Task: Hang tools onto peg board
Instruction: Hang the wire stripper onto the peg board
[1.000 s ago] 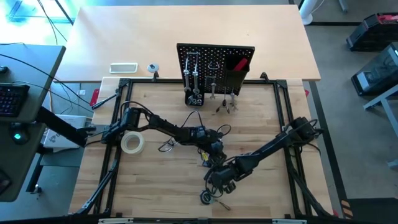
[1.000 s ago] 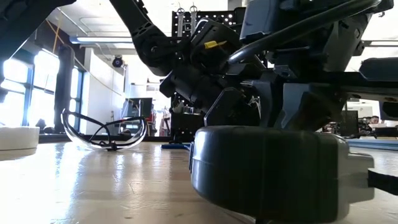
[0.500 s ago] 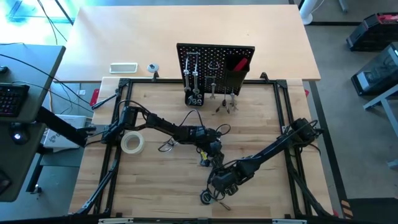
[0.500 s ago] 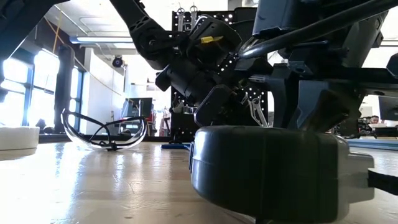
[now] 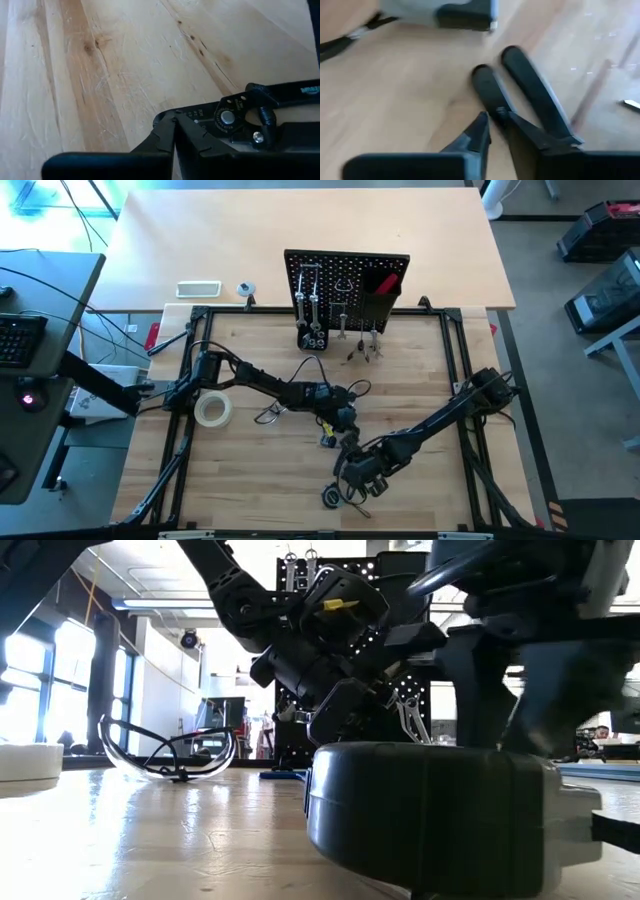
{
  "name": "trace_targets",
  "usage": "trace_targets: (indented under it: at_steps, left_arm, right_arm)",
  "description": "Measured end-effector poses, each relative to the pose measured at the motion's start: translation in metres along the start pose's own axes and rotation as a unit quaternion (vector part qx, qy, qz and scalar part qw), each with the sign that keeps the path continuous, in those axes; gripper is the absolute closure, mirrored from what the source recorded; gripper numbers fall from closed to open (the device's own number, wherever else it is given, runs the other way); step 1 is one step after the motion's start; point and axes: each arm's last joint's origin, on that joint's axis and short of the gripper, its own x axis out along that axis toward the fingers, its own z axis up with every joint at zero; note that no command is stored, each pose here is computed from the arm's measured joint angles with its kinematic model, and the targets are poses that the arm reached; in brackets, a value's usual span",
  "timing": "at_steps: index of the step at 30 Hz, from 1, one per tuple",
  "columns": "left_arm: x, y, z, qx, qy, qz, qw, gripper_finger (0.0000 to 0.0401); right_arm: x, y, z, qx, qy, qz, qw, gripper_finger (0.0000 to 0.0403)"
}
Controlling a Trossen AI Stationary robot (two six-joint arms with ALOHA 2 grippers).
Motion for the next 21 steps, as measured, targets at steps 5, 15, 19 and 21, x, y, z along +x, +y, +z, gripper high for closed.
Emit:
trace_targets:
  at_steps: [5, 15, 19, 21]
  left_arm:
    - [0.002, 0.0, -0.001, 0.009, -0.003, -0.001, 1.0, 0.0401]
    - [0.015, -0.001, -0.014, 0.003, 0.004, -0.008, 1.0, 0.0401]
    - [0.018, -0.001, -0.018, -0.008, 0.007, -0.009, 1.0, 0.0401]
    - [0.018, -0.001, -0.019, -0.008, 0.006, -0.009, 1.0, 0.0401]
  right_arm:
    - [-0.002, -0.003, -0.004, 0.003, 0.014, 0.029, 0.999, 0.0289]
    - [-0.002, -0.007, -0.002, -0.043, 0.009, -0.009, 0.999, 0.0279]
    - [-0.001, -0.01, -0.001, -0.044, 0.0, -0.015, 0.999, 0.0279]
    - [-0.002, -0.011, 0.001, -0.043, -0.001, -0.017, 0.999, 0.0279]
